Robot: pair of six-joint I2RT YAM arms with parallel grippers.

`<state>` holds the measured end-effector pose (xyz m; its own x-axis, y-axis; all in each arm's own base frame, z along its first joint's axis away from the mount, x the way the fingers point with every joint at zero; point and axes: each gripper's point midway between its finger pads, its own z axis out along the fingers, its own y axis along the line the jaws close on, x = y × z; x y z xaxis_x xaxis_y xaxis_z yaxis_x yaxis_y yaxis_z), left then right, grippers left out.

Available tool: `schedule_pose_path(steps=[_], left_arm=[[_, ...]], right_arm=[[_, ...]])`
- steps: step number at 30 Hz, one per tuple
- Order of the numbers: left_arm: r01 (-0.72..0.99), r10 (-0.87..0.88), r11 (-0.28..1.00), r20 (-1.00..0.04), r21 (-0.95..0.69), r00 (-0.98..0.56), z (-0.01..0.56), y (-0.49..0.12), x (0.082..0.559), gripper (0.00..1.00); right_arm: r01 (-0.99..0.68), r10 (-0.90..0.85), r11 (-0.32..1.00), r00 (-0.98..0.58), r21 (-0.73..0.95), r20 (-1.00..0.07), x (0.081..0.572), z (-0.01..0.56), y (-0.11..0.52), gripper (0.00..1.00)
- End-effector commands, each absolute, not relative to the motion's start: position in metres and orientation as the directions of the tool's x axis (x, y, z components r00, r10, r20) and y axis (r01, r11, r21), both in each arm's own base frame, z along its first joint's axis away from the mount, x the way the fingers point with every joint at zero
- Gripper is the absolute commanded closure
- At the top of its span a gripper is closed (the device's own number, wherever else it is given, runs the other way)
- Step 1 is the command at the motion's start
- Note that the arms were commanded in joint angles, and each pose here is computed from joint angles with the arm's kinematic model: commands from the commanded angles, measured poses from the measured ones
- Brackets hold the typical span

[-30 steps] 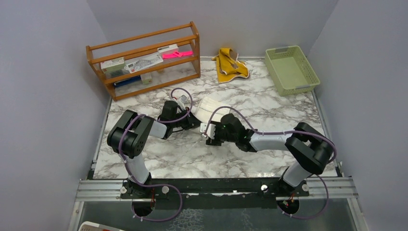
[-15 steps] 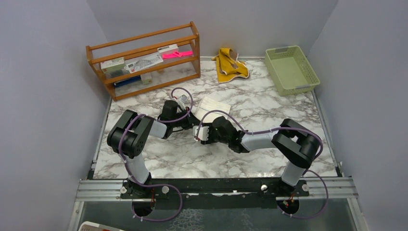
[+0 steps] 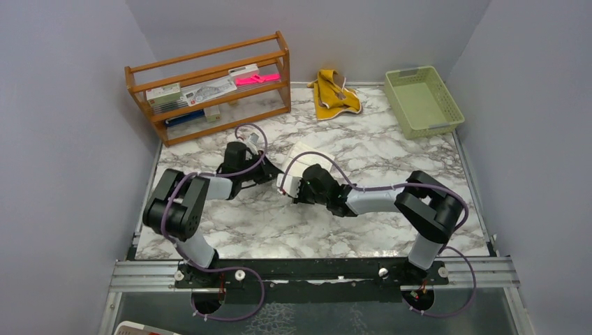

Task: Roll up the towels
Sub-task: Roll the towel at the center of the board.

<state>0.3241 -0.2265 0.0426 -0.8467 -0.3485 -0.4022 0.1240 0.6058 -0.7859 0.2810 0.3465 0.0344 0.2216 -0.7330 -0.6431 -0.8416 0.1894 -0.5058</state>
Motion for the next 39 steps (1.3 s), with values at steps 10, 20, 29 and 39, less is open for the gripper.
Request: schedule_pose_path(steps=[10, 20, 29, 39], left_arm=[[0.148, -0.467, 0.657, -0.553, -0.740, -0.690, 0.146, -0.174, 0.327, 0.81], [0.182, -0.451, 0.639, -0.556, -0.747, -0.698, 0.150, -0.175, 0.307, 0.81], [0.179, -0.429, 0.596, -0.499, -0.783, -0.753, 0.127, -0.192, 0.299, 0.80], [0.182, -0.403, 0.546, -0.446, -0.818, -0.799, 0.102, -0.221, 0.307, 0.81]], right_arm=[[-0.890, -0.368, 0.241, -0.454, 0.388, -0.812, 0.226, 0.080, 0.374, 0.99], [-0.569, -0.338, 0.220, -0.806, 0.792, -0.485, 0.235, 0.059, 0.368, 0.99], [-0.246, -0.180, 0.246, -0.962, 0.938, -0.205, 0.269, 0.050, 0.347, 0.99], [-0.066, -0.110, 0.370, -0.994, 0.927, -0.027, 0.278, 0.010, 0.337, 0.99]])
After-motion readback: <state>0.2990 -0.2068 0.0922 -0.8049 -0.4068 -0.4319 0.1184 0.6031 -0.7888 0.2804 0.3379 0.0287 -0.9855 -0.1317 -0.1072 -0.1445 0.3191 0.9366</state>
